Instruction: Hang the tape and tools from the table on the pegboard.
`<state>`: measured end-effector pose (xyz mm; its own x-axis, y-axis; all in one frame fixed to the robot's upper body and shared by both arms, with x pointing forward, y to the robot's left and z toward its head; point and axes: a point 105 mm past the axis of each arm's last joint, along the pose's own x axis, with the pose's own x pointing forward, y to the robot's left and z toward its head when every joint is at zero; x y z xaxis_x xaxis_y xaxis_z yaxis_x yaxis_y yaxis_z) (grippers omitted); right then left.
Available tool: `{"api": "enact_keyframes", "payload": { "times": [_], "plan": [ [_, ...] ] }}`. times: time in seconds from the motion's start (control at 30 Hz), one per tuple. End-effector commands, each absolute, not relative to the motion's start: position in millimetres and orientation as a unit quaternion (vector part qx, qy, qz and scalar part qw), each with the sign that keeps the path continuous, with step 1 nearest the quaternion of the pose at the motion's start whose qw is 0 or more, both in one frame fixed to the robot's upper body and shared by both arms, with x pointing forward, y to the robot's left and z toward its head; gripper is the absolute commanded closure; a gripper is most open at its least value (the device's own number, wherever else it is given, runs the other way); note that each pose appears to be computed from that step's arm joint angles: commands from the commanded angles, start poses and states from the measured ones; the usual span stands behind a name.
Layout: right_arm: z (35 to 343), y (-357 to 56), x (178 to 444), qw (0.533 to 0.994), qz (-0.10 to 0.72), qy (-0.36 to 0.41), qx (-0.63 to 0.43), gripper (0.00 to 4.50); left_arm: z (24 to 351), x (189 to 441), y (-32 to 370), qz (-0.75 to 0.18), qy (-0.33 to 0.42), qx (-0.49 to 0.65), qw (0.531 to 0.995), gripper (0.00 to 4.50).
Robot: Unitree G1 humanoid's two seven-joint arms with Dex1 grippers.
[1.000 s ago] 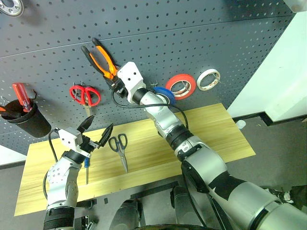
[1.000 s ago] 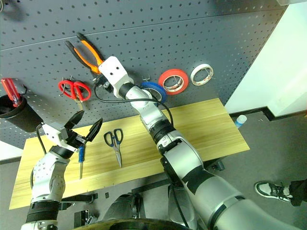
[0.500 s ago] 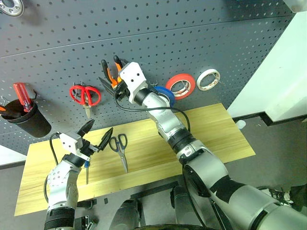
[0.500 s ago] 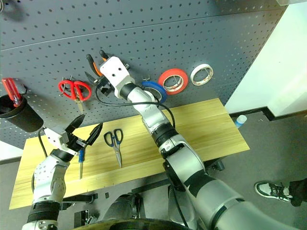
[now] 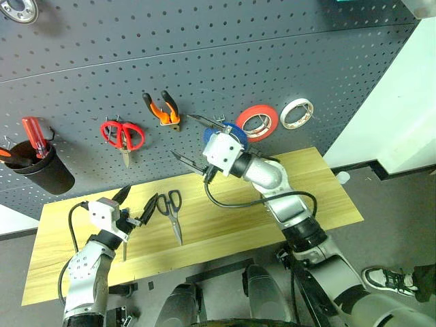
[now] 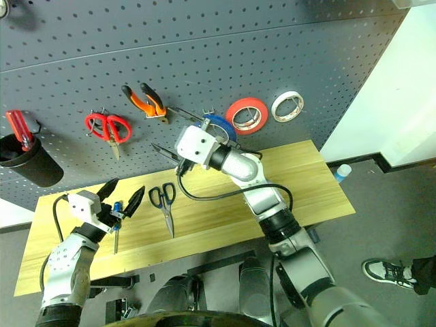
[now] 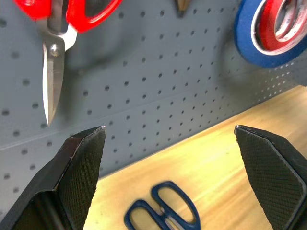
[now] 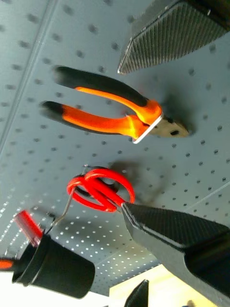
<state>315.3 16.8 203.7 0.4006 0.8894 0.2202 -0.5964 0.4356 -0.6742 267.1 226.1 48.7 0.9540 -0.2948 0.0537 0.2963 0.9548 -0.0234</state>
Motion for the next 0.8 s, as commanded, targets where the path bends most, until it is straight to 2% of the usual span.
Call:
{"api": "enact_keyframes", "payload": {
  "times": [0.03,0.17,0.43,0.6,0.8],
  "plan": [
    [212,10,288,0.744,0.499,-0.328,-0.299,0.03,40,266,216,-0.129,0.020,-0.011,0.991,0.00],
    [197,-7,285,0.727,0.515,-0.306,-0.334,0.03,15,270,212,-0.073,0.105,0.003,0.992,0.00],
    [177,-20,290,0.718,0.524,-0.274,-0.368,0.03,-11,289,198,0.020,0.246,0.015,0.969,0.00],
    [171,-24,290,0.708,0.535,-0.265,-0.378,0.03,-14,299,182,0.040,0.305,0.008,0.951,0.00],
    [161,-29,281,0.690,0.568,-0.240,-0.379,0.03,-27,298,161,0.047,0.392,0.000,0.919,0.00]
  ]
}}
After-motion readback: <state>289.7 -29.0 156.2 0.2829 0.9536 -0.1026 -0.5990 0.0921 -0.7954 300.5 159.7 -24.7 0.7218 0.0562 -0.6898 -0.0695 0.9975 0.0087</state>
